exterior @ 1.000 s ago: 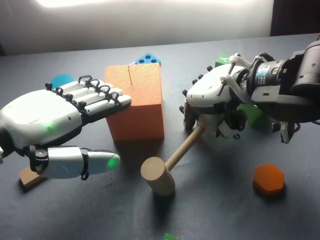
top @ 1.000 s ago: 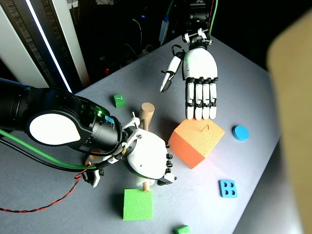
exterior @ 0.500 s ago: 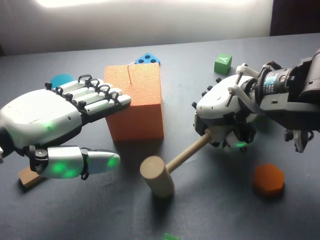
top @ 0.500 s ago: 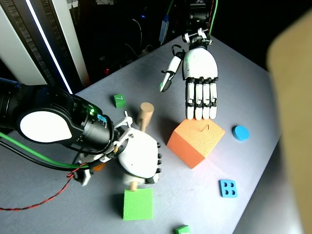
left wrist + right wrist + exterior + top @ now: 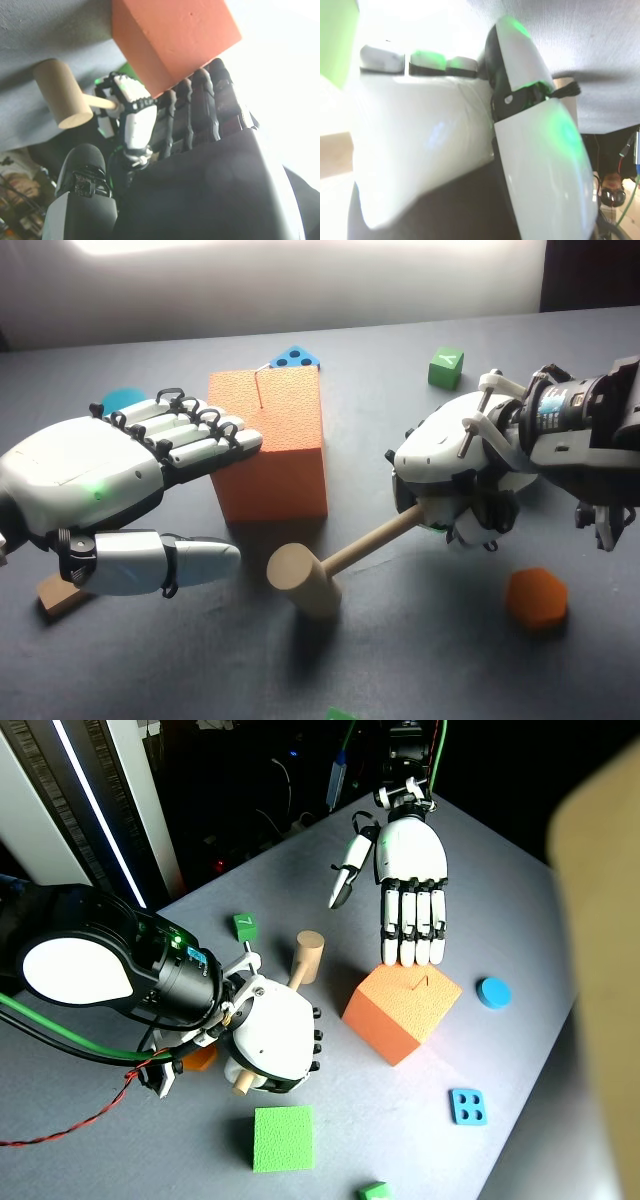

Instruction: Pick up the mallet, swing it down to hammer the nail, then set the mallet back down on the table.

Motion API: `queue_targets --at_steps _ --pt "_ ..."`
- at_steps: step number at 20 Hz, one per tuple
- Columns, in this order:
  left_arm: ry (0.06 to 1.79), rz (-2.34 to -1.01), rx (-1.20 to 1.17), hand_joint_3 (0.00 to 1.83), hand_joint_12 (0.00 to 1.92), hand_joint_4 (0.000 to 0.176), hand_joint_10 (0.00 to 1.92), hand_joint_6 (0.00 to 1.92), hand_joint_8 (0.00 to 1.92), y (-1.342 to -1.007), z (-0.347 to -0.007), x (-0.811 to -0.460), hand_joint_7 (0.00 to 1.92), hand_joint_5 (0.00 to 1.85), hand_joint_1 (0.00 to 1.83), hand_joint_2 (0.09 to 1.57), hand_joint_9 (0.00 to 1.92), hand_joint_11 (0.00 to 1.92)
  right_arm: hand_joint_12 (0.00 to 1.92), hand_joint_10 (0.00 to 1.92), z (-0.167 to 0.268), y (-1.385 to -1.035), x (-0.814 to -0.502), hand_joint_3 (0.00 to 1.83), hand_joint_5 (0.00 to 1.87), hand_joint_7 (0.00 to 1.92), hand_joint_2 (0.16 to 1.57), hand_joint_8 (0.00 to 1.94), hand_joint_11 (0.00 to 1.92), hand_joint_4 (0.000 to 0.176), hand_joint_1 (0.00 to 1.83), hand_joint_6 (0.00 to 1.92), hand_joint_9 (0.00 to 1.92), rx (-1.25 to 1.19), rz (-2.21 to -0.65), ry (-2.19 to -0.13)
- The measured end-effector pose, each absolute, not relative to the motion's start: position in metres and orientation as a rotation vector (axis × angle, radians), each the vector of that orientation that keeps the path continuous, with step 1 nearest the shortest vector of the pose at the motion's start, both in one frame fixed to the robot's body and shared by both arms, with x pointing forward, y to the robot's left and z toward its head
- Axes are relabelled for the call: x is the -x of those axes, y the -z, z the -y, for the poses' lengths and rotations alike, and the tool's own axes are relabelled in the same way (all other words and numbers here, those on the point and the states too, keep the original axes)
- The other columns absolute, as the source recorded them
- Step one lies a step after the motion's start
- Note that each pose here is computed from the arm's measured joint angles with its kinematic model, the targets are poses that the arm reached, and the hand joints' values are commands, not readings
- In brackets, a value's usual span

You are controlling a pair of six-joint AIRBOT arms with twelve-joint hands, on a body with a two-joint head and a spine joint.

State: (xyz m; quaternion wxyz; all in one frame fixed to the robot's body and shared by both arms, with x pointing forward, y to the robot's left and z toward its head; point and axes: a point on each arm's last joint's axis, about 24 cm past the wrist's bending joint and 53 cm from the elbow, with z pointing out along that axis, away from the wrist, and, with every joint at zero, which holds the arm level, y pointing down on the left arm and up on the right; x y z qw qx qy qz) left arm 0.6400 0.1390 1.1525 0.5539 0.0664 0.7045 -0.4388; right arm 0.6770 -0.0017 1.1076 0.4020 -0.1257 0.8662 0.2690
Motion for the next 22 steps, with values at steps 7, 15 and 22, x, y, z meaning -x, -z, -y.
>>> queue_targets --at_steps 7,15,22 --pt "1.037 -1.664 -0.157 0.00 0.23 0.000 0.00 0.00 0.00 -1.153 -0.139 -0.640 0.17 0.15 0.00 1.23 0.15 0.00 1.92 1.92 0.012 -1.122 -0.658 0.00 0.83 1.45 1.26 1.94 1.69 0.000 1.03 1.87 1.62 0.333 -2.174 -0.696" --pt "1.041 -1.658 -0.154 0.00 0.24 0.000 0.00 0.00 0.00 -1.154 -0.139 -0.640 0.22 0.19 0.00 1.22 0.18 0.00 1.92 1.92 0.050 -1.164 -0.644 0.01 0.88 1.45 1.32 1.94 1.68 0.000 0.79 1.92 1.61 0.285 -2.116 -0.686" --pt "1.041 -1.656 -0.154 0.00 0.24 0.000 0.01 0.00 0.00 -1.155 -0.139 -0.641 0.22 0.20 0.00 1.23 0.19 0.00 1.92 1.92 0.092 -1.234 -0.661 0.01 1.02 1.41 1.44 1.94 1.61 0.000 0.53 1.92 1.56 0.074 -1.945 -0.807"
